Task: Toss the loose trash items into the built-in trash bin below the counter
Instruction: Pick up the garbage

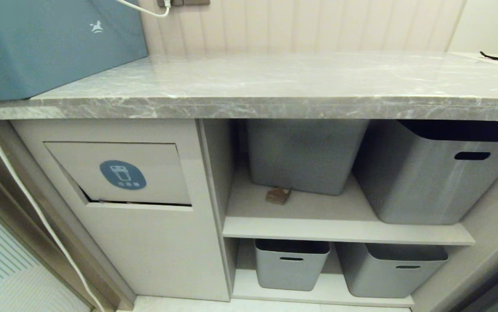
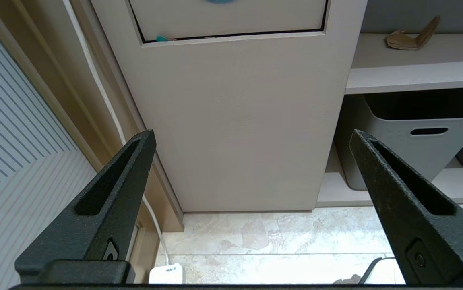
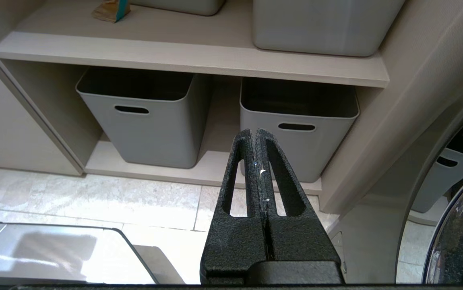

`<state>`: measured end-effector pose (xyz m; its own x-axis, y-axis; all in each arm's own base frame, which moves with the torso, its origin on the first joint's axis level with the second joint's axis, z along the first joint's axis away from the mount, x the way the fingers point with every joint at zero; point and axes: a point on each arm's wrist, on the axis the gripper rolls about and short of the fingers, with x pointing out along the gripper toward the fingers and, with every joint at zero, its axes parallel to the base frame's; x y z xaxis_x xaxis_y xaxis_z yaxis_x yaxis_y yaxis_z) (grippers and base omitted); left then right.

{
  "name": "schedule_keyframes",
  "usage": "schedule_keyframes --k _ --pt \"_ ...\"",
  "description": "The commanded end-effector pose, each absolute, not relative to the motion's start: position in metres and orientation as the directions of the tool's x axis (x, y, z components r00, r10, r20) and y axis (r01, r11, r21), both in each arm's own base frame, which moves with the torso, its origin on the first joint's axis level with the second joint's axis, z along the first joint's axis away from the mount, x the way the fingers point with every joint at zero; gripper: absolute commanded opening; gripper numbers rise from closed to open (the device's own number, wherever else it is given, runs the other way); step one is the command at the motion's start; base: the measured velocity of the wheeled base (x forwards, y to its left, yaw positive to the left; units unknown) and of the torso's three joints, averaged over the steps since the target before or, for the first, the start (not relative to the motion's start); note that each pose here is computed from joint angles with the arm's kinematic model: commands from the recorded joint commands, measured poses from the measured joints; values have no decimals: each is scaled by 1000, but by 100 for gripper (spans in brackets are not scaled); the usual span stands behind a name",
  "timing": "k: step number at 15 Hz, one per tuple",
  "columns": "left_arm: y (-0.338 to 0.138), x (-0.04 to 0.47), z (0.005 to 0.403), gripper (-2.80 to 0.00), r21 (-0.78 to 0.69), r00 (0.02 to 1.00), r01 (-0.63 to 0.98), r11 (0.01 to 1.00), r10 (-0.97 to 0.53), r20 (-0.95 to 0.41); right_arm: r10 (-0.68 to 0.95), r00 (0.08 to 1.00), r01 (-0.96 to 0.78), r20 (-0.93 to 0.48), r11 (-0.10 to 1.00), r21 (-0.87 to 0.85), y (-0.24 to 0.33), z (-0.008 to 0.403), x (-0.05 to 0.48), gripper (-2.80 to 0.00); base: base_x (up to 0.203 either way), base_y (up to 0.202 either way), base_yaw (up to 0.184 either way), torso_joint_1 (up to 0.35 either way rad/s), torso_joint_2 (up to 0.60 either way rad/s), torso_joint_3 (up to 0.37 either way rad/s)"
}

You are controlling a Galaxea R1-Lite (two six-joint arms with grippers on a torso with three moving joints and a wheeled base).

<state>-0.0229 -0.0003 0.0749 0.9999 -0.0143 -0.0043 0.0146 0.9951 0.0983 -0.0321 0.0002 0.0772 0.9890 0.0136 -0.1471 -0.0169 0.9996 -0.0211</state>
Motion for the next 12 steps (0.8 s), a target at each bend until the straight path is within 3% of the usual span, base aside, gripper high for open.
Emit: schedule_keyframes --k 1,2,3,12 --pt "0 -23 75 0 104 1000 16 994 -15 -6 14 989 -17 -148 1000 -21 0 77 -32 -280 0 0 0 0 0 0" --pt "0 -23 75 0 98 1000 14 995 -14 -6 14 989 -17 -148 1000 -22 0 77 -32 -280 0 0 0 0 0 0" --pt "0 -23 75 -280 96 1000 13 995 -12 -4 15 989 -18 -148 1000 -21 0 77 -32 -280 0 0 0 0 0 0" --pt "0 -23 75 -280 75 1000 12 997 -12 -3 17 989 -22 -150 999 -34 0 77 -32 -280 0 0 0 0 0 0"
